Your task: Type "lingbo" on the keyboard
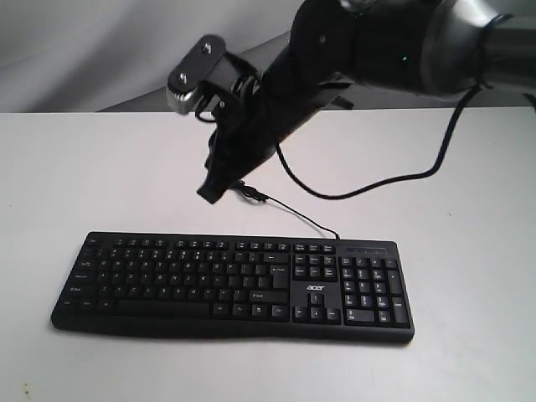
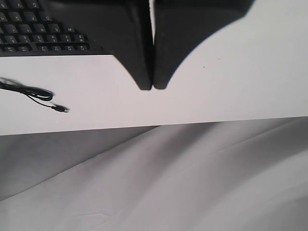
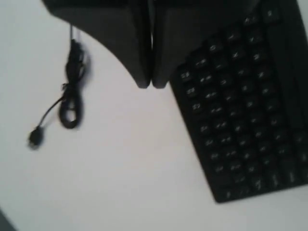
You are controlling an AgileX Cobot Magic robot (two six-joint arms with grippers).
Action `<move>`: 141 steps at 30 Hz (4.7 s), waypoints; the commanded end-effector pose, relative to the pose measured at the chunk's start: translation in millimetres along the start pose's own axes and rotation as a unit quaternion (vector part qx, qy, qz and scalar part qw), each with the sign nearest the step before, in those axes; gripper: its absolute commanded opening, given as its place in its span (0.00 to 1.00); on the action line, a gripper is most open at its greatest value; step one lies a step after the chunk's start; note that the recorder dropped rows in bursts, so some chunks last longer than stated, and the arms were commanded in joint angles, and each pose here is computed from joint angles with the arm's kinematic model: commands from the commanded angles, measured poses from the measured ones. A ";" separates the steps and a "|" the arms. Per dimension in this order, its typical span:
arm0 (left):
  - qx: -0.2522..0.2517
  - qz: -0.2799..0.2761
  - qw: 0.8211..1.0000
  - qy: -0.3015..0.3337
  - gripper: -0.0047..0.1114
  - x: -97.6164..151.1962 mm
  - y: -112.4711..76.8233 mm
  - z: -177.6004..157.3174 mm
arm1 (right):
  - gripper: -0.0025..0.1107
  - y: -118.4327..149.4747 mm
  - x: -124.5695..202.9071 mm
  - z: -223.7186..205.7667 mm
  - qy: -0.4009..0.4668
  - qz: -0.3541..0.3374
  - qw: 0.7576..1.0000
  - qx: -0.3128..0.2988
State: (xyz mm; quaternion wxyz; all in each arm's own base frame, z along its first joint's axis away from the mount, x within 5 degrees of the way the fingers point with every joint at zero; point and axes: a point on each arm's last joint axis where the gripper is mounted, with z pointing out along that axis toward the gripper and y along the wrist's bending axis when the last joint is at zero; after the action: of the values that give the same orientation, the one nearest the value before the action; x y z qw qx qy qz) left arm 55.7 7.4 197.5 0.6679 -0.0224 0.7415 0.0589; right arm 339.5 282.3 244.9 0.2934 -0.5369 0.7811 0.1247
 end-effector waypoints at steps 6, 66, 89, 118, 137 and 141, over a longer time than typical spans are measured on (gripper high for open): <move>0.003 -0.001 1.000 -0.003 0.04 0.8 -0.4 -0.1 | 0.02 33.7 45.4 66.1 -0.032 -0.032 0.990 -0.133; 0.003 -0.001 1.000 -0.003 0.04 0.8 -0.4 -0.1 | 0.02 40.6 83.1 90.5 0.010 -0.034 0.988 -0.150; 0.003 -0.001 1.000 -0.003 0.04 0.8 -0.4 -0.1 | 0.02 35.9 65.8 108.5 -0.023 -0.011 0.990 -0.137; 0.003 -0.001 1.000 -0.003 0.04 0.8 -0.4 -0.1 | 0.02 62.1 48.9 98.3 -0.032 -0.039 0.983 -0.175; 0.003 -0.001 1.000 -0.003 0.04 0.8 -0.4 -0.1 | 0.02 68.6 53.1 110.5 -0.023 -0.044 0.984 -0.172; 0.003 -0.001 1.000 -0.003 0.04 0.8 -0.4 -0.1 | 0.02 68.3 54.0 112.1 -0.022 -0.043 0.984 -0.170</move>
State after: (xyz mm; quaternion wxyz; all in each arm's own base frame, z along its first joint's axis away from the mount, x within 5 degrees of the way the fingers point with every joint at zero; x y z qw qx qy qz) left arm 55.7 7.4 197.5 0.6679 -0.0224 0.7415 0.0589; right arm 299.9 323.8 115.0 0.2154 -0.6083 0.7198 0.2558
